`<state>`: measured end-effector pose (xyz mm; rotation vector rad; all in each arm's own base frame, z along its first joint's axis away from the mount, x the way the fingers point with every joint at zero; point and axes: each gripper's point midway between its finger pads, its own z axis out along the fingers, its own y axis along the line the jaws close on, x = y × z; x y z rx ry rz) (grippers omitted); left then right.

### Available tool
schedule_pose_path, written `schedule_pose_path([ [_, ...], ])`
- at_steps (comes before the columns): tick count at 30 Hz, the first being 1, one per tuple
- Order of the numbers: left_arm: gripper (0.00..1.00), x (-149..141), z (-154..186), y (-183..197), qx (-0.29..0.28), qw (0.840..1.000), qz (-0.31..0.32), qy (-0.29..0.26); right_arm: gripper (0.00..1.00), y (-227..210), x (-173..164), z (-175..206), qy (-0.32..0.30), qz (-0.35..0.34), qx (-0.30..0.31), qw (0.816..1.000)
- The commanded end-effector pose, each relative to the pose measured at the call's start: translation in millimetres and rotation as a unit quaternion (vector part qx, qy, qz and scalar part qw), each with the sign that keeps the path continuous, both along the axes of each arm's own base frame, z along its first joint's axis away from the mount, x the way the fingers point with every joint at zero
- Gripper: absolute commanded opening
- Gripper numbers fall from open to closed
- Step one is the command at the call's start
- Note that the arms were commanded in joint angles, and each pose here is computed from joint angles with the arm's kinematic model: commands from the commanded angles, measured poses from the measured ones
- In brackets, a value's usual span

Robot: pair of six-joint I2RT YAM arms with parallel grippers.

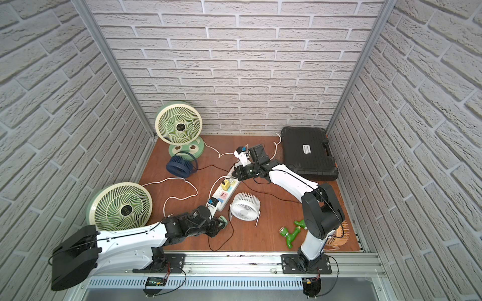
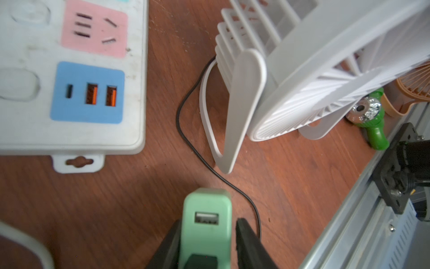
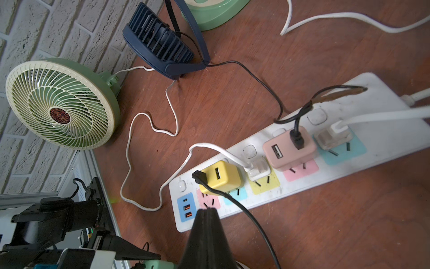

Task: Unplug the desk fan from the power strip
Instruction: Place the plug at the center of the board, then remove the plug from the socket.

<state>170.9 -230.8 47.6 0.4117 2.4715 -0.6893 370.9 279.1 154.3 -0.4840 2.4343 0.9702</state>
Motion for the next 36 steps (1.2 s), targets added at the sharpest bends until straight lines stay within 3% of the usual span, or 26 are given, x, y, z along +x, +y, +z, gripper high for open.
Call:
schedule_pose_path([
  [1, 0.5, 6, 18, -1, 0.002, 1.0, -0.001, -0.024, 0.03, 2, 8, 12, -0.018, 0.01, 0.008, 1.0],
  [8, 0.66, 15, 48, 14, 0.012, 0.998, 0.013, -0.065, 0.03, -5, 10, 2, -0.005, 0.018, -0.007, 1.0],
  [18, 0.66, 65, 92, 47, 0.01, 0.987, 0.094, -0.128, 0.03, -13, 16, -29, 0.025, 0.02, -0.019, 0.999],
  [28, 0.68, 106, 94, 36, 0.016, 0.986, 0.084, -0.144, 0.03, -8, 16, -61, 0.058, 0.033, -0.024, 0.997],
  [36, 0.67, 129, 85, 25, 0.018, 0.985, 0.081, -0.149, 0.03, 2, 10, -72, 0.082, 0.054, 0.005, 0.995],
])
